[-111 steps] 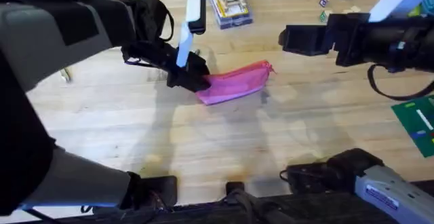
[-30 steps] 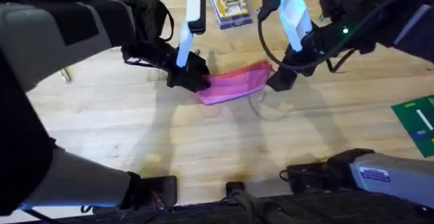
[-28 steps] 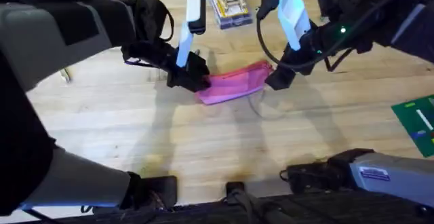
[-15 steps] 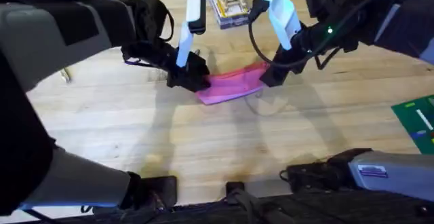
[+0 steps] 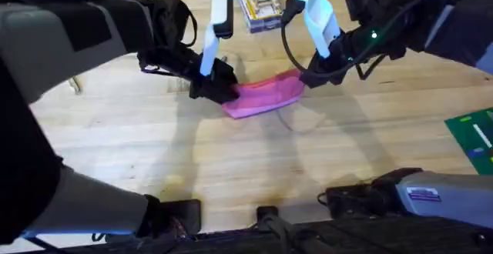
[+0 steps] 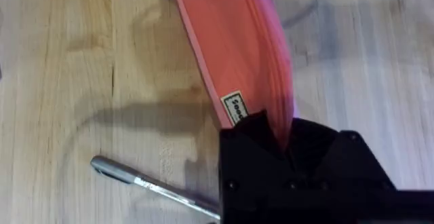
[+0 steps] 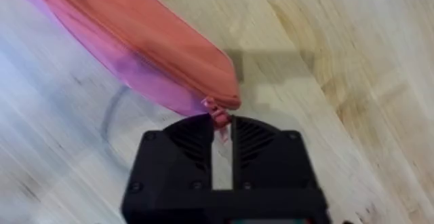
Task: Unzip the bag, pick up the pens from the table one at a time and place them inside, then zip the bag closed.
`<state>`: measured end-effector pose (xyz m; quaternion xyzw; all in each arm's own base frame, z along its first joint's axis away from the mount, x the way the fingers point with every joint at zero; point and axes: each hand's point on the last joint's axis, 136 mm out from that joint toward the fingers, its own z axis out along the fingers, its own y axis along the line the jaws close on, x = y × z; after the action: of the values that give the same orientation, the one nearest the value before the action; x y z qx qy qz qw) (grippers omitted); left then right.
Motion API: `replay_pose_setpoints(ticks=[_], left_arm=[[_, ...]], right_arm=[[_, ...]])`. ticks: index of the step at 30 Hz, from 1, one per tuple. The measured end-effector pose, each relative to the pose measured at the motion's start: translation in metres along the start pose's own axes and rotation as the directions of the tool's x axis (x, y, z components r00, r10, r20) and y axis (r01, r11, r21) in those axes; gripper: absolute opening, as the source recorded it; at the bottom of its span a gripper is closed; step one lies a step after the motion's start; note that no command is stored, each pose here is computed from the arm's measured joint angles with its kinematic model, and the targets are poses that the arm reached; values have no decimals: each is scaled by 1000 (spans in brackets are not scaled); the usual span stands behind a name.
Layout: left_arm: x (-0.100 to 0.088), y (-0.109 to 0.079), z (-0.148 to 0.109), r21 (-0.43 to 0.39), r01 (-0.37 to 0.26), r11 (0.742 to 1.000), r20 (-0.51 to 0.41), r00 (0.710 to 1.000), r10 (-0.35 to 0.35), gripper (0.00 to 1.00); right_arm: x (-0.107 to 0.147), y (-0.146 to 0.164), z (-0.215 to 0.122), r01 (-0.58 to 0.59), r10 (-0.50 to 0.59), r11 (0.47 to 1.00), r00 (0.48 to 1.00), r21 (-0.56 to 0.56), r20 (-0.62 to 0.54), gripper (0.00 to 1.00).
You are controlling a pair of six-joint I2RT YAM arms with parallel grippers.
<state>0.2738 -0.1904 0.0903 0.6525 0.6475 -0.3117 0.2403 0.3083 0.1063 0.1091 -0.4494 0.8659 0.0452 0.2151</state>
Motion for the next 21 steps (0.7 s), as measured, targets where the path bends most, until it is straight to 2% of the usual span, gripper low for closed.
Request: replay_pose_setpoints(ticks=[2, 4, 15, 21], left_arm=[[0, 0, 0, 0, 0, 1000, 0, 1000, 0, 42], [0, 0, 0, 0, 1, 1000, 0, 1000, -1, 42], [0, -1, 0, 2, 2, 1000, 0, 1000, -2, 42], [0, -1, 0, 3, 2, 1000, 2, 1000, -2, 42]], right_arm=[[0, 1, 0, -2, 2, 1000, 1000, -5, 0, 84], [1, 2, 0, -2, 2, 1000, 1000, -8, -2, 41], [4, 5, -3, -5, 5, 1000, 1000, -17, -12, 29], [-5, 7, -26, 15, -16, 1000, 999, 24, 43, 30]])
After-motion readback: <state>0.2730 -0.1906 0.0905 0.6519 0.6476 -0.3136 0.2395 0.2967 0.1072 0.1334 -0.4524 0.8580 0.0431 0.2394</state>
